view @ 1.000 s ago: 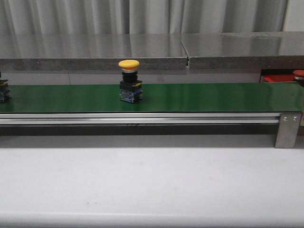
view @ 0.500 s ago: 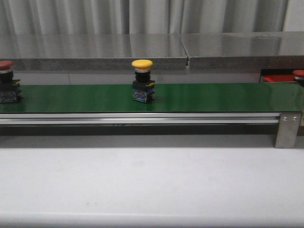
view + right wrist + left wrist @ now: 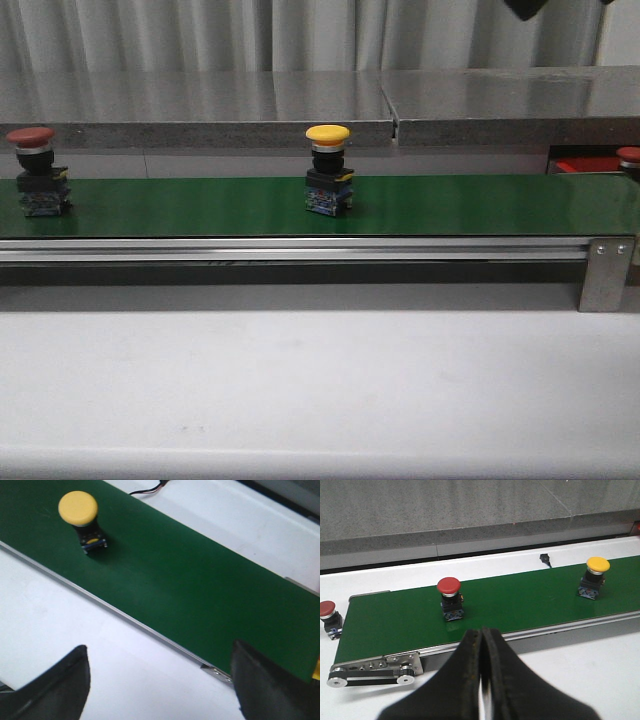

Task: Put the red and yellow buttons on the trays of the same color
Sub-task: 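Lower the right gripper onto the yellow button on the belt and grasp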

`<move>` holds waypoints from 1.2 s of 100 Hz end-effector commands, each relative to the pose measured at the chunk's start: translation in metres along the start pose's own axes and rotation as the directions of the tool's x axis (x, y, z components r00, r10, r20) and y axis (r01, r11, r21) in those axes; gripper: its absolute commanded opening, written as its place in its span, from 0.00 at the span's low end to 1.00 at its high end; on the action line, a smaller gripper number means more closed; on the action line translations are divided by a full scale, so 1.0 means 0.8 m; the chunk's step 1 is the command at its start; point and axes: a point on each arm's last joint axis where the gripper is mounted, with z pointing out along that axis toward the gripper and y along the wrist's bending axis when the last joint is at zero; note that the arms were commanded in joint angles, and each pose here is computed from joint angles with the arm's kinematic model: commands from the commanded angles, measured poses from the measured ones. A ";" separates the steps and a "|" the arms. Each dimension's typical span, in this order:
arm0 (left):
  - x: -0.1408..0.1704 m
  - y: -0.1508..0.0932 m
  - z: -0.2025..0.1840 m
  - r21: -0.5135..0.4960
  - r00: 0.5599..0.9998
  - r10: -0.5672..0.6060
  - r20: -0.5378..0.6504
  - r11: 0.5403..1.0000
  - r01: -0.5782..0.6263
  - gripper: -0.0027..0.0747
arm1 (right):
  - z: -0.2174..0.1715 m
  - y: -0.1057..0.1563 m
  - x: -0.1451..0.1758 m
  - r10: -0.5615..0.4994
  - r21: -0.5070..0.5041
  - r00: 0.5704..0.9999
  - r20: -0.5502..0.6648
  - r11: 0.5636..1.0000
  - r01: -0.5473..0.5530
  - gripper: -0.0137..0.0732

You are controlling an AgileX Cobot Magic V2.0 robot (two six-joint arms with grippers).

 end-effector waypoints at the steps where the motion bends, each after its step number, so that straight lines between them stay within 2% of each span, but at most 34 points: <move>1: -0.016 -0.001 -0.004 0.001 0.995 -0.018 0.094 1.000 0.018 0.01 | -0.005 0.006 -0.027 -0.009 -0.024 0.998 0.054 1.000 0.010 0.84; 14: -0.016 -0.001 -0.004 0.001 0.995 -0.018 0.094 1.000 0.018 0.01 | 0.019 0.015 -0.044 -0.001 -0.079 1.000 -0.013 0.997 0.000 0.84; 35: -0.016 -0.001 -0.004 0.001 0.995 -0.018 0.094 1.000 0.018 0.01 | 0.060 0.025 -0.066 -0.067 -0.190 0.991 -0.114 0.981 0.044 0.84; 46: -0.016 -0.001 -0.004 0.001 0.995 -0.018 0.094 1.000 0.018 0.01 | 0.080 0.029 -0.077 -0.094 -0.239 0.988 -0.125 0.969 0.062 0.84; 68: -0.016 -0.001 -0.004 0.001 0.995 -0.018 0.094 1.000 0.018 0.01 | 0.120 0.025 -0.094 -0.098 -0.208 0.994 -0.039 0.974 0.087 0.84; 99: -0.016 -0.001 -0.004 0.001 0.995 -0.018 0.094 1.000 0.018 0.01 | 0.165 0.019 -0.089 -0.114 -0.166 0.992 -0.057 0.981 0.103 0.84; 108: -0.016 -0.001 -0.004 0.001 0.995 -0.018 0.094 1.000 0.018 0.01 | 0.172 0.018 -0.087 -0.120 -0.161 0.990 -0.070 0.981 0.108 0.75; 120: -0.016 -0.001 -0.004 0.001 0.995 -0.018 0.094 1.000 0.018 0.01 | 0.175 0.015 -0.086 -0.125 -0.149 0.989 -0.074 0.982 0.113 0.48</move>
